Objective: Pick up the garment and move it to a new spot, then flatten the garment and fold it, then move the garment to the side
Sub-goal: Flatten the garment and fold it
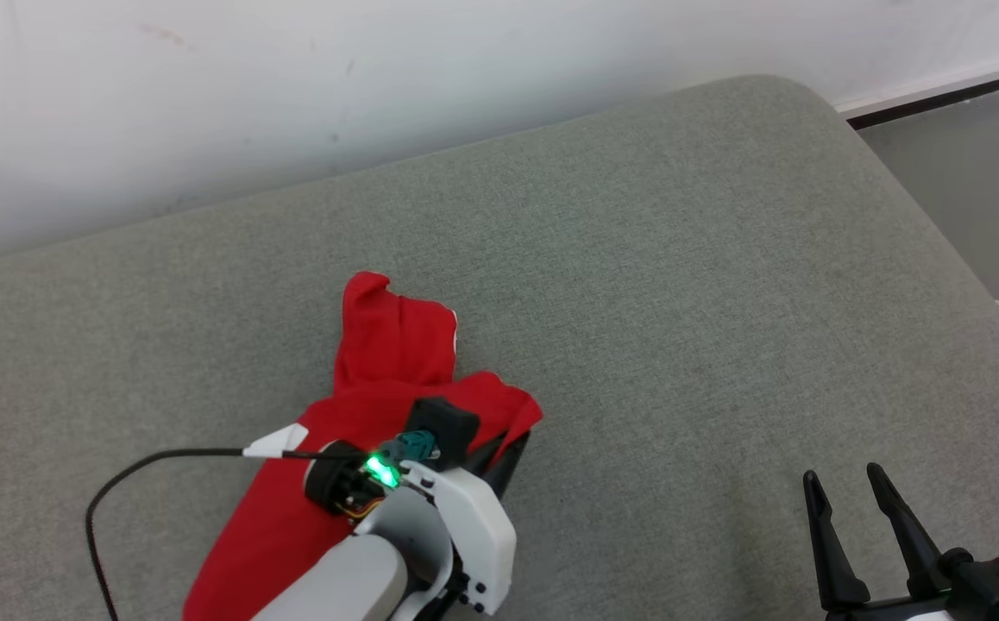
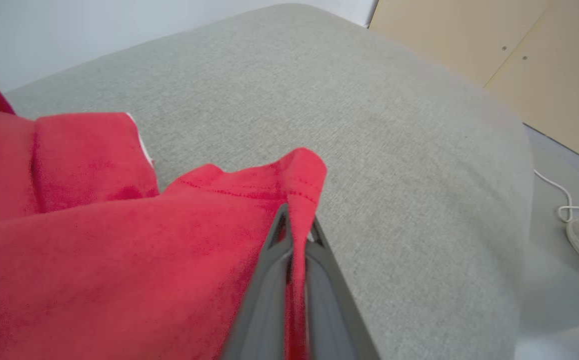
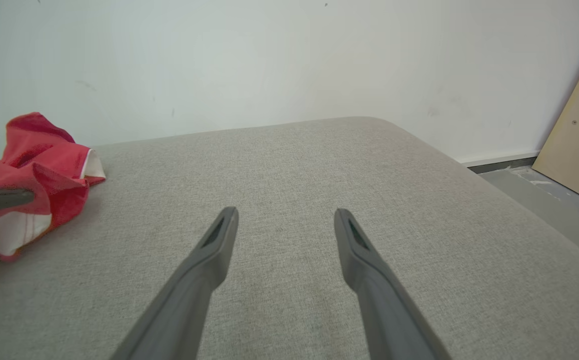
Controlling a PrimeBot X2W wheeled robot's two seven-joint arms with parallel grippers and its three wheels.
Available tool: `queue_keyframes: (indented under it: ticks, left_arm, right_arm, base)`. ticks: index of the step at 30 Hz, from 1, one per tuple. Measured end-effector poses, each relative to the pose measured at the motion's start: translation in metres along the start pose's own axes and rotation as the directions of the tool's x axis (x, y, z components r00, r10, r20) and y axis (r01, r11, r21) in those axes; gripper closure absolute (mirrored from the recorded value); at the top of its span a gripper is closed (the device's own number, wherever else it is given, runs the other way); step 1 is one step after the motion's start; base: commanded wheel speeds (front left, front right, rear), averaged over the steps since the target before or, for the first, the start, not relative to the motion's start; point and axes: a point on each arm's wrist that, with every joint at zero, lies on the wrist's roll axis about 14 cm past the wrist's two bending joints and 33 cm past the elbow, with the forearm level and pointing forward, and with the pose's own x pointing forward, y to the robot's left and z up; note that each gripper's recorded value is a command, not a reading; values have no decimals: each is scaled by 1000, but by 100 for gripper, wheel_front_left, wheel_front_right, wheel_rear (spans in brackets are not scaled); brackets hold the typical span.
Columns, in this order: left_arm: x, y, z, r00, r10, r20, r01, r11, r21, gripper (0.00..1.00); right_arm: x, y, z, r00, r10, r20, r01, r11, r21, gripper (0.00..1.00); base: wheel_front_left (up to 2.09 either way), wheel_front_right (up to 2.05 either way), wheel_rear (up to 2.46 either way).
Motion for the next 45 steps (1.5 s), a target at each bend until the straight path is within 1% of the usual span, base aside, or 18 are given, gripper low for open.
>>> queue_keyframes:
  ticks: [3, 4, 6, 12, 15, 18, 20, 21, 22, 24, 25, 26, 27, 28, 31, 36, 41, 45]
  left_arm:
    - [-2, -20, 20, 997, -57, 56, 60, 997, -47, 100]
    - [-2, -20, 20, 997, -57, 56, 60, 997, -47, 100]
    - [-4, -34, 29, 992, -100, 72, 105, 992, -76, 100]
    - [-11, -74, 44, 969, -225, 97, 237, 961, -140, 100]
    - [-11, -88, 44, 957, -276, 93, 288, 944, -159, 100]
    - [-7, -102, 35, 944, -323, 71, 330, 922, -203, 100]
    - [-3, -106, 25, 940, -340, 39, 340, 913, -224, 100]
    - [1, -111, 12, 933, -360, -2, 348, 904, -250, 85]
    - [1, -111, 12, 933, -360, -2, 348, 904, -250, 73]
    - [5, -113, -1, 929, -367, -42, 342, 898, -275, 51]
    - [7, -113, -9, 927, -370, -68, 339, 901, -271, 4]
    - [9, -111, -15, 926, -367, -91, 334, 906, -261, 0]
    - [12, -107, -26, 923, -360, -133, 319, 913, -256, 0]
    - [12, -107, -26, 923, -360, -133, 319, 913, -256, 0]
    - [12, -105, -43, 911, -362, -197, 310, 917, -252, 0]
    - [16, -93, -46, 921, -327, -212, 280, 934, -222, 0]
    - [19, -90, -23, 948, -295, -121, 272, 946, -177, 0]
    - [16, -97, 7, 955, -296, -26, 292, 951, -104, 0]
  right_arm:
    - [-1, -1, 3, 1000, 5, 8, -5, 1000, -5, 0]
    - [-1, -1, 3, 1000, 5, 8, -5, 1000, -5, 0]
    - [-3, -3, 5, 1000, 5, 14, -5, 1000, -10, 0]
    - [-9, -9, 10, 999, -8, 32, 9, 1000, -16, 0]
    - [-12, -12, 11, 999, -19, 33, 19, 1000, -17, 0]
    - [-13, -16, 9, 999, -34, 24, 34, 999, -19, 0]
    - [-14, -18, 7, 999, -45, 18, 46, 999, -19, 0]
    - [-14, -20, 6, 998, -55, 12, 55, 998, -18, 0]
    - [-14, -20, 6, 998, -55, 12, 55, 998, -18, 0]
    - [-14, -21, 5, 998, -64, 7, 64, 998, -17, 0]
    - [-14, -22, 4, 998, -68, 6, 68, 998, -17, 0]
    - [-13, -22, 4, 997, -71, 5, 71, 997, -15, 0]
    - [-13, -22, 4, 997, -77, 5, 77, 997, -13, 0]
    - [-13, -22, 4, 997, -77, 5, 77, 997, -13, 0]
    - [-13, -23, 4, 997, -83, 6, 83, 996, -11, 0]
    - [-13, -23, 4, 996, -84, 8, 84, 996, -7, 0]
    - [-12, -20, 7, 997, -73, 18, 74, 997, -1, 0]
    - [-13, -19, 9, 998, -65, 28, 65, 998, 1, 0]
  base:
    - [0, 0, 0]
    - [0, 0, 0]
    - [0, 0, 0]
    - [0, 0, 0]
    - [0, 0, 0]
    - [0, 0, 0]
    - [0, 0, 0]
    - [0, 0, 0]
    - [0, 0, 0]
    - [0, 0, 0]
    - [0, 0, 0]
    - [0, 0, 0]
    - [0, 0, 0]
    - [0, 0, 0]
    - [0, 0, 0]
    - [0, 0, 0]
    - [0, 0, 0]
    - [0, 0, 0]
